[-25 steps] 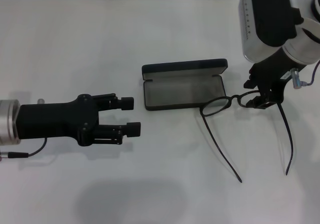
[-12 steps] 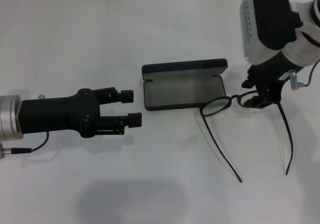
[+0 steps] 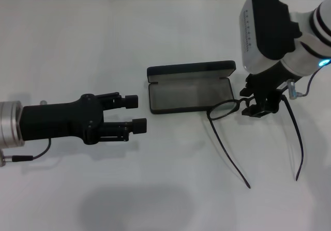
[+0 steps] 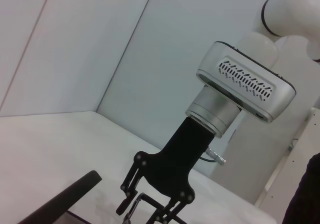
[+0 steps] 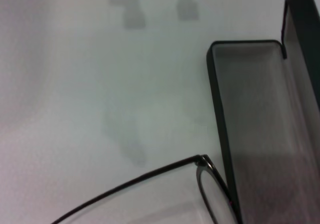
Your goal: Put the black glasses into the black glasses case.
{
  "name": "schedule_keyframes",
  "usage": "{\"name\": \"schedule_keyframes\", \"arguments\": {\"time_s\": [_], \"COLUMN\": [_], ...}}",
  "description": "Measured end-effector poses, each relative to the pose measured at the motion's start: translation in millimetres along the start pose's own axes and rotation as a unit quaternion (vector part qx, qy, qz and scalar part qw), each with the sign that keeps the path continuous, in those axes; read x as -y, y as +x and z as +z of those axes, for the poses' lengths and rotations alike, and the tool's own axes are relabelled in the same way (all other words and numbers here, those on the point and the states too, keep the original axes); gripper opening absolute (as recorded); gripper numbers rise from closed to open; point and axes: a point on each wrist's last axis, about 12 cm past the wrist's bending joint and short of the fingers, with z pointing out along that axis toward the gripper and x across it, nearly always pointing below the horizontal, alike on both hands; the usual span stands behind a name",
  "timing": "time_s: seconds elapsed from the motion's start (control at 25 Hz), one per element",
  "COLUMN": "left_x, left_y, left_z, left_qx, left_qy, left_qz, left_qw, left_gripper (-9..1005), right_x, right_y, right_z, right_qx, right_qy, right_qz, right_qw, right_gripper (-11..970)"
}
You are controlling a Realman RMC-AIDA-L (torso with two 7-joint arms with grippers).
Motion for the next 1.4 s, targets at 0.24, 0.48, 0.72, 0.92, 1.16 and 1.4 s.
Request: {"name": "schedule_keyframes", "arguments": {"time_s": [0.24, 0.48, 0.72, 0.92, 1.16, 1.4], "left_x": [-0.1, 1.1, 1.7, 1.8, 1.6, 1.2], "left_y": [2, 6, 7, 7, 7, 6], "left_z": [1, 1, 3, 3, 3, 2], "left_qx": [0.000, 0.001, 0.001, 0.003, 0.004, 0.005], "left_qy": [-0.001, -0.002, -0.001, -0.001, -0.002, -0.003], "left_qz": [-0.004, -0.008, -0.010, -0.010, -0.010, -0.009], "left_qw": [1.000, 1.000, 1.000, 1.000, 1.000, 1.000], "left_gripper": [813, 812, 811, 810, 809, 808], "right_x": [-1.9, -3.1, -3.2, -4.7, -4.5, -9.0], "right_y": [-1, -1, -1, 1, 0, 1], "right_z": [7, 13, 14, 15, 13, -4], "right_qx": [0.006, 0.004, 0.005, 0.006, 0.009, 0.036], "right_qy": [-0.002, 0.003, 0.005, 0.006, 0.008, -0.001], "right_qz": [0.001, -0.002, 0.000, 0.002, 0.000, 0.008], "right_qw": [1.000, 1.000, 1.000, 1.000, 1.000, 0.999], "right_gripper": [423, 292, 261, 223, 134, 117]}}
